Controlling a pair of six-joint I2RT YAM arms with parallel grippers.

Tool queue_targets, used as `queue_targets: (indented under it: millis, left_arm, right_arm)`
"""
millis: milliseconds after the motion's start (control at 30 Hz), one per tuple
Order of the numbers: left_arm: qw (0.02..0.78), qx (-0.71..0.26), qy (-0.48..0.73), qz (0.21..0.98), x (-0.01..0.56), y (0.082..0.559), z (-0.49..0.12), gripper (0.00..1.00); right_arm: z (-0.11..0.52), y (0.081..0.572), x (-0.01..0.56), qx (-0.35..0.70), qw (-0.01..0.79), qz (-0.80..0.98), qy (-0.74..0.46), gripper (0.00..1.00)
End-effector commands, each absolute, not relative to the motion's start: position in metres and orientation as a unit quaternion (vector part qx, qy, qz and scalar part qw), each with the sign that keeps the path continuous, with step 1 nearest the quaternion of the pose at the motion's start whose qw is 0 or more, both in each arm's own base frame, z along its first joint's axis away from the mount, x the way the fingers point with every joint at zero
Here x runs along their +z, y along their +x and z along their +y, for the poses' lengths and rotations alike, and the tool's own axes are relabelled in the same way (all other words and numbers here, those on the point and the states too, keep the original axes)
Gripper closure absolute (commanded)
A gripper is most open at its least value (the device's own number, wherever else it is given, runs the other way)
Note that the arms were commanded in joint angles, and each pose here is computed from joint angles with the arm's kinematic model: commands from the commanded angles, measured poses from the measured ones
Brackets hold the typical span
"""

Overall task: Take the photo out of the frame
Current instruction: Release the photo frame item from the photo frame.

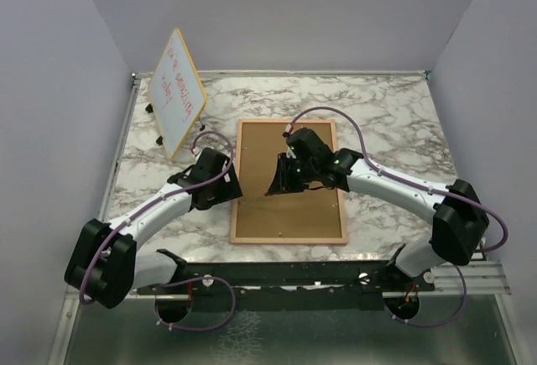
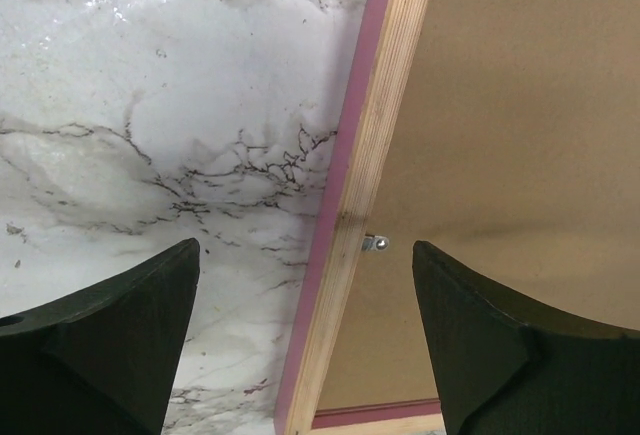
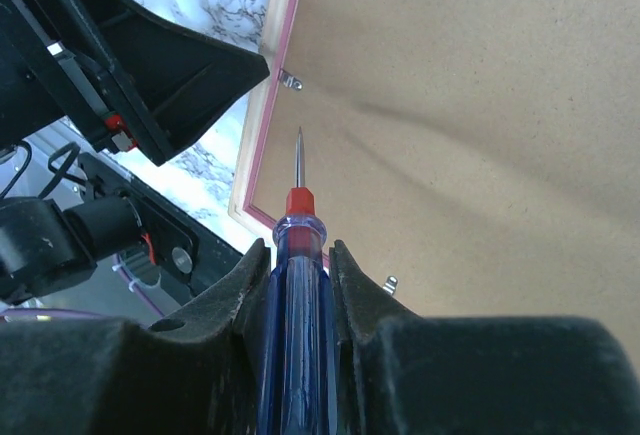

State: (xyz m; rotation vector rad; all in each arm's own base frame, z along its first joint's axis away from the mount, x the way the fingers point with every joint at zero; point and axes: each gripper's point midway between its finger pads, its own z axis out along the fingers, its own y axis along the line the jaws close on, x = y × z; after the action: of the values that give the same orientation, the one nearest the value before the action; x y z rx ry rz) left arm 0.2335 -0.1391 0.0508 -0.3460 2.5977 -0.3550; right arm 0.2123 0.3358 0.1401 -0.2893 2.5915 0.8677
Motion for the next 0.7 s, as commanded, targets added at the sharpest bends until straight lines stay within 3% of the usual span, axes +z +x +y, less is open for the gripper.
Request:
queue_targets:
  millis: [0,133,233,467,667]
  left_arm:
    - [0.276,-0.132,-0.144,0.941,0.060,0.261,-0.146,0.15]
    - [0.284,-0.122,-0.139,0.941,0.054,0.275,-0.148,0.34]
    - [0.286,-0.125,-0.131,0.941,0.053,0.284,-0.153,0.41]
    - [0.293,-0.109,-0.115,0.943,0.052,0.299,-0.155,0.47]
    - [0.280,-0.099,-0.094,0.950,0.042,0.298,-0.155,0.56]
  right_arm:
    - [0.340,0.213,0.135,0.315,0.193,0.926,-0.078,1.00]
    - [0.335,0.216,0.137,0.312,0.206,0.926,-0.054,1.00]
    - [0.336,0.213,0.140,0.329,0.209,0.919,-0.050,0.99]
    - [0.340,0.211,0.137,0.337,0.211,0.916,-0.056,1.00]
    - [0.355,0.215,0.147,0.350,0.260,0.893,-0.113,1.00]
